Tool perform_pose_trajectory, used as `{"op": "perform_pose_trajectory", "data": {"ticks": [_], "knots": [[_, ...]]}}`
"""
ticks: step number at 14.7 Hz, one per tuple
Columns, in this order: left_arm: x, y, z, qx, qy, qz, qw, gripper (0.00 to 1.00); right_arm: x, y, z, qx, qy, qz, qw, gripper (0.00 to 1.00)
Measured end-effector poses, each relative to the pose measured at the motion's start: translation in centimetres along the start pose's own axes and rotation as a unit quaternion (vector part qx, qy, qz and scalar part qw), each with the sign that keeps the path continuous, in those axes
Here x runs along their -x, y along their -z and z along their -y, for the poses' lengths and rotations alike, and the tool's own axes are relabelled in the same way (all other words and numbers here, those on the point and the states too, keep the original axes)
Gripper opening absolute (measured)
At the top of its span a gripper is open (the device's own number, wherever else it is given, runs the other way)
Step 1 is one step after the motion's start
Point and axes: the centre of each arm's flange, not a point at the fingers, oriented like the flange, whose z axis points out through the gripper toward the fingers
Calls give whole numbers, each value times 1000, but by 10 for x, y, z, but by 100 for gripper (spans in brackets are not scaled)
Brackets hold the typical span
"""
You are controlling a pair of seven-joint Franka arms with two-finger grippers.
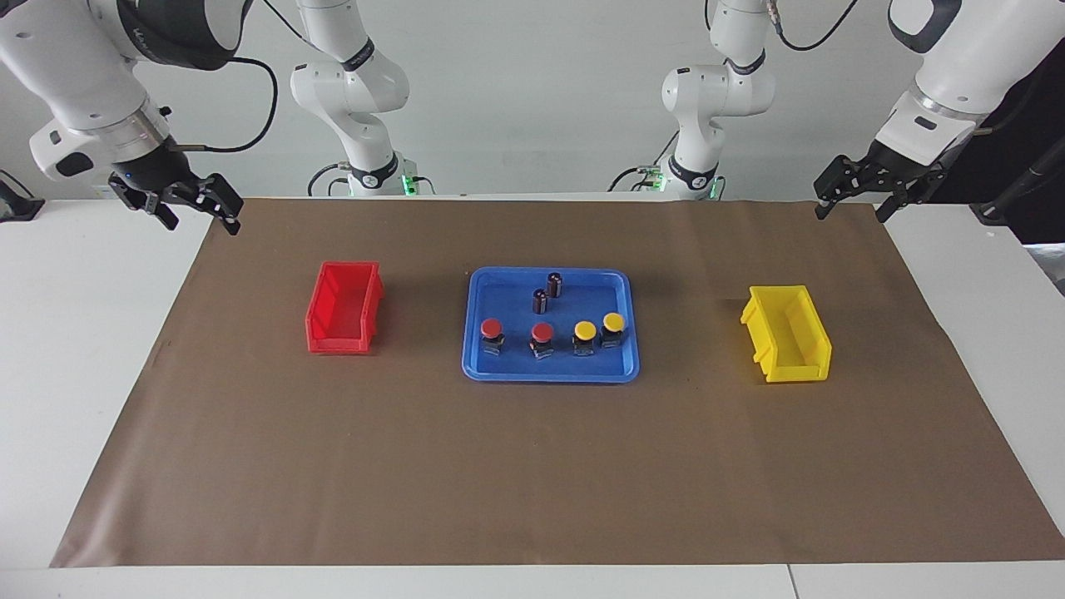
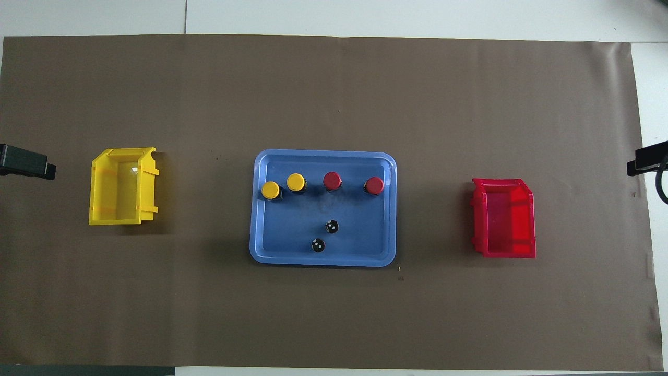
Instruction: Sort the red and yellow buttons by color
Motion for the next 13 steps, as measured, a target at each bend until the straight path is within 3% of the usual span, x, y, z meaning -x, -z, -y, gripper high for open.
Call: {"op": "perform_pose_trajectory", "data": {"ticks": [3, 7, 10, 13], "knots": [[0, 0, -1, 0, -1, 0, 1000, 100, -5, 2, 39, 1, 34, -15, 999, 100], [0, 0, 1, 0, 1, -1, 1000, 100, -13, -15, 163, -1, 41, -36, 999, 100], [2, 1, 20, -7, 17, 0, 1000, 100, -29, -49, 269, -19, 10, -58, 998, 100], [3, 1, 26, -23, 19, 1, 1000, 100, -41, -107, 342, -30, 5, -73, 997, 100]]}}
